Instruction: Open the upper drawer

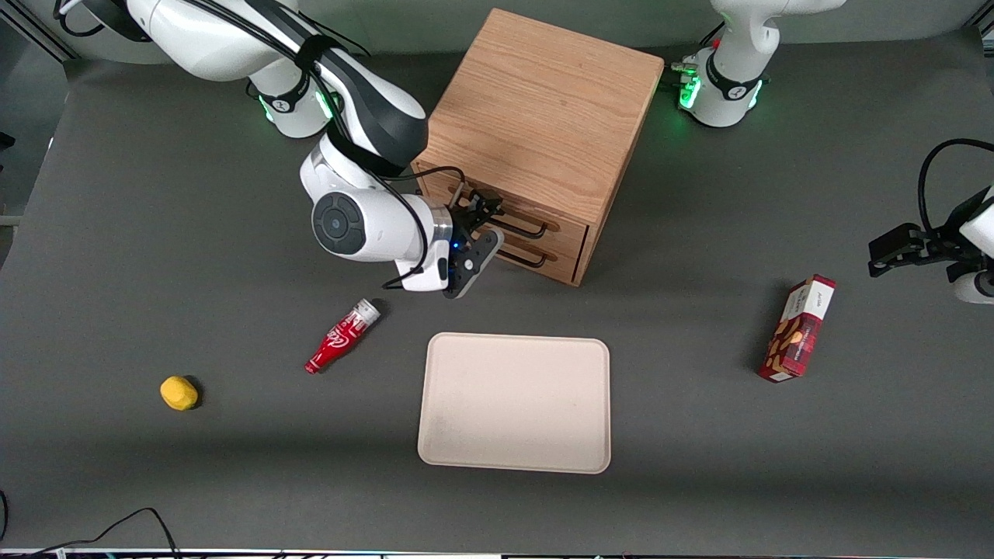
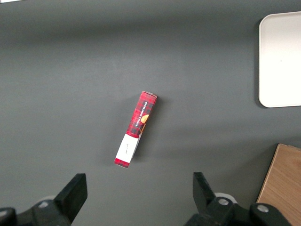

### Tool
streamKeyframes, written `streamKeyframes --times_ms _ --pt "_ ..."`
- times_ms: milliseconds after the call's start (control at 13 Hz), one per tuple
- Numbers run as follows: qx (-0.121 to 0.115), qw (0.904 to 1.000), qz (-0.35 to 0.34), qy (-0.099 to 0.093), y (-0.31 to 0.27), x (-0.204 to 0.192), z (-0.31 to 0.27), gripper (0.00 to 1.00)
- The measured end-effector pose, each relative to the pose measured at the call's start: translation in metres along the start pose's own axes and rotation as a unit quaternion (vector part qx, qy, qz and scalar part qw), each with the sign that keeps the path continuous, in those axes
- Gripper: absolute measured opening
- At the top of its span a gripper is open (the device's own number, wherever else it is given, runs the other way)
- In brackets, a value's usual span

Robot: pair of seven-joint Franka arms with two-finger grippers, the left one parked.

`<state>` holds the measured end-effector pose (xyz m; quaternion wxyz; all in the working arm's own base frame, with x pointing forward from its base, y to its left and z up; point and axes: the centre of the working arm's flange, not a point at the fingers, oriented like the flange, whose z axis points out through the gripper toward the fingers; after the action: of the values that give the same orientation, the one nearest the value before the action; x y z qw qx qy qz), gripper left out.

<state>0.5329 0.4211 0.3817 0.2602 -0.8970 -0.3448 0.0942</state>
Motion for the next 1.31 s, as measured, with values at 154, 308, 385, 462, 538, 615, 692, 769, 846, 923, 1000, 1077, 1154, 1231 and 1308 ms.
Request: streamKeyframes --times_ms 154,308,385,462,538,615,692,769,846,923,1000,1077,1154,1231,1308 --pt "-0.002 0.9999 -0.010 0.005 0.003 -0.001 0.006 1.00" --pt "-0.002 0.9999 -0.015 0.007 0.005 -0.001 0.006 1.00" --pt "-0.003 0.9998 -0.019 0.009 0.007 -0.001 0.005 1.00" --pt "-0.003 0.9996 -0.025 0.010 0.009 -0.001 0.004 1.00" --pt "-0.003 0.9995 -0.029 0.011 0.010 -0.001 0.003 1.00" --pt "-0.004 0.9994 -0.031 0.012 0.012 -0.001 0.002 1.00" --pt "-0.007 0.9993 -0.033 0.016 0.013 0.000 0.000 1.00" --pt "-0.011 0.9992 -0.034 0.019 0.016 0.000 -0.002 1.00" --pt "-0.015 0.9990 -0.036 0.023 0.019 0.001 -0.005 1.00" --pt "-0.018 0.9988 -0.036 0.026 0.023 0.001 -0.007 1.00" --pt "-0.023 0.9987 -0.037 0.027 0.026 0.001 -0.009 1.00" --pt "-0.030 0.9984 -0.037 0.028 0.029 0.001 -0.012 1.00" --pt "-0.035 0.9982 -0.038 0.030 0.034 0.001 -0.015 1.00" --pt "-0.038 0.9979 -0.042 0.032 0.040 0.000 -0.018 1.00" --pt "-0.041 0.9975 -0.045 0.035 0.046 0.000 -0.023 1.00"
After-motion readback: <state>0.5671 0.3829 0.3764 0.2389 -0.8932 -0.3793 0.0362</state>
